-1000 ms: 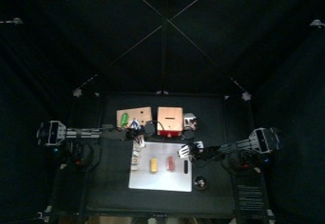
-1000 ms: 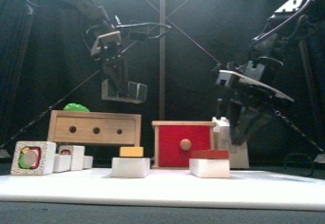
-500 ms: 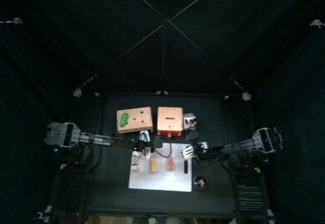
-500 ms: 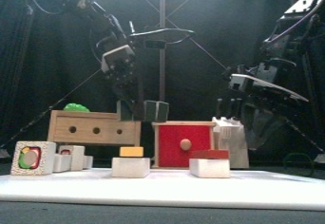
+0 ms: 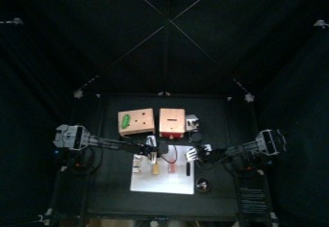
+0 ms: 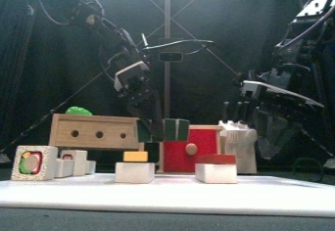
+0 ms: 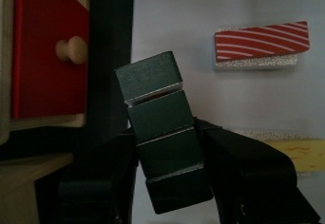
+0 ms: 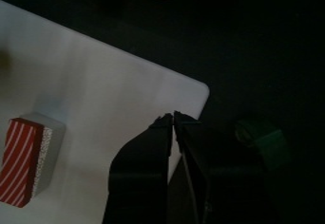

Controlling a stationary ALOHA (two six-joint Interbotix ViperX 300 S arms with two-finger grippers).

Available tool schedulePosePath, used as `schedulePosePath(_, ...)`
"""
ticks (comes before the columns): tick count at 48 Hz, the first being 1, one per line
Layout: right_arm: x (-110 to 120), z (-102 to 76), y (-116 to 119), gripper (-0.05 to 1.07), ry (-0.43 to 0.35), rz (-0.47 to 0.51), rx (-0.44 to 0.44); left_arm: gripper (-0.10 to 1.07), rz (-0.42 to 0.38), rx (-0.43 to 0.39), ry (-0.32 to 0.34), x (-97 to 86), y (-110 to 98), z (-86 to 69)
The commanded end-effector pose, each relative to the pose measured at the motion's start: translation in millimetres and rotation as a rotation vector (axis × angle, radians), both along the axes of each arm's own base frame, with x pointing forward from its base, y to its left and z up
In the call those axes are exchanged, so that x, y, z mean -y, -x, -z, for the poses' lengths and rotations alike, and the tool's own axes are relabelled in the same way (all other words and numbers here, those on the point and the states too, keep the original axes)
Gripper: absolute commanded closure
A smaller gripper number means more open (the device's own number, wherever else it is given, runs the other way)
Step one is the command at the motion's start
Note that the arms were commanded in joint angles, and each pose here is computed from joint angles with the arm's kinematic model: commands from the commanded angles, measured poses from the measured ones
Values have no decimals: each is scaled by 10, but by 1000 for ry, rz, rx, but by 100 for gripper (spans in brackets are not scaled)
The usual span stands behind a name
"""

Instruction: Place green sushi roll onto board

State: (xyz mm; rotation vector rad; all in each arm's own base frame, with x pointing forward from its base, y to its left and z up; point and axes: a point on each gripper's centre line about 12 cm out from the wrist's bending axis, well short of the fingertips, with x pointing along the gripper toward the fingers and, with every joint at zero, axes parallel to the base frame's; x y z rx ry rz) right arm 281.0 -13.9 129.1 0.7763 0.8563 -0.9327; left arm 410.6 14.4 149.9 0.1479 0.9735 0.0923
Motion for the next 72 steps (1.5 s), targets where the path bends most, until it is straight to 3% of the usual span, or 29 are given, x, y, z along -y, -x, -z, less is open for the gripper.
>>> schedulePosePath(1, 1, -69, -9, 49, -2, 2, 26, 31, 8, 38, 5, 5, -58, -55)
schedulePosePath(33, 3, -16, -32, 49, -5, 7, 12, 25, -33, -8, 66, 11, -58, 231)
schedulePosePath(47, -4, -23, -56, 49, -5, 5, 15, 14, -36, -9, 77, 25, -44, 256)
schedulePosePath(72, -6, -5, -66, 49, -5, 4, 10, 13, -41, 10, 81, 19, -44, 180)
